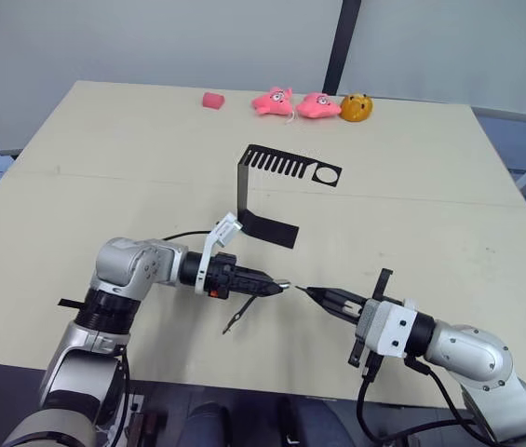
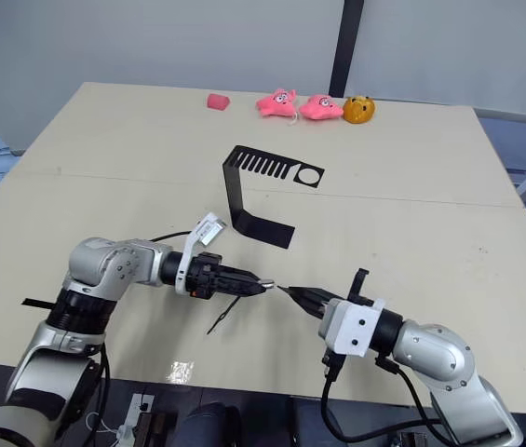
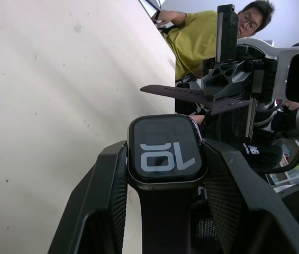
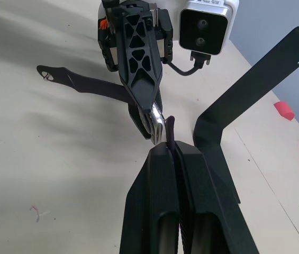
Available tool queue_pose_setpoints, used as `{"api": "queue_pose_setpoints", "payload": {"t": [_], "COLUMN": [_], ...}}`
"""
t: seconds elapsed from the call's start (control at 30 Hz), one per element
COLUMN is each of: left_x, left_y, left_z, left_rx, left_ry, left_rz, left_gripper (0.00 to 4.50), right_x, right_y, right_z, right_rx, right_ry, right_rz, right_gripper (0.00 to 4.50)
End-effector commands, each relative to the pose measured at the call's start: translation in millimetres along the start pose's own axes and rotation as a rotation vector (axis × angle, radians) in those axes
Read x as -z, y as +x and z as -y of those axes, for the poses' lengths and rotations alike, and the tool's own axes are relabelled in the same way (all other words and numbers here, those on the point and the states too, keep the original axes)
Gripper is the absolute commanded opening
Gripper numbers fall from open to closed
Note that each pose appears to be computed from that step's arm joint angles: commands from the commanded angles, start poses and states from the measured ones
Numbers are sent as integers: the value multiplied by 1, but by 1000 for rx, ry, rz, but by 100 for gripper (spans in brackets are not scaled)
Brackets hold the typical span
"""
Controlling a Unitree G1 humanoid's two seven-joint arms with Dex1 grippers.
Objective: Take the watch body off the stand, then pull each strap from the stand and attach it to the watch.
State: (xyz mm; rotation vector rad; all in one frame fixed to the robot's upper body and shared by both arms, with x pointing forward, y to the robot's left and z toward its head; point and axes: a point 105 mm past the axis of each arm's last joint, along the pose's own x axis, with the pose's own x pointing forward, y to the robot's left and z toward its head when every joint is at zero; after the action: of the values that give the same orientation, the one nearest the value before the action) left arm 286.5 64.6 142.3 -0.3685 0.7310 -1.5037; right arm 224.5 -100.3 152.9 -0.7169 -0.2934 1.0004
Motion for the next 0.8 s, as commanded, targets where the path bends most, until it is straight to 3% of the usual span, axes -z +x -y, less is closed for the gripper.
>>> {"api": "queue_pose_setpoints", "payload": {"t": [0.03,0.8], "left_x": [-9,-6], "left_y": [4,12], "left_z": [12,11], "left_rx": [45,37], "left_ry": [40,35], "left_rz": [2,-11], "left_gripper": [159,159], "right_x": [-5,-1], "right_y": [1,1], "right_z": [1,-5], "right_rx": [4,-3], "right_ry": [-17,0], "right_rz": [25,20], "right_gripper": [0,0]}}
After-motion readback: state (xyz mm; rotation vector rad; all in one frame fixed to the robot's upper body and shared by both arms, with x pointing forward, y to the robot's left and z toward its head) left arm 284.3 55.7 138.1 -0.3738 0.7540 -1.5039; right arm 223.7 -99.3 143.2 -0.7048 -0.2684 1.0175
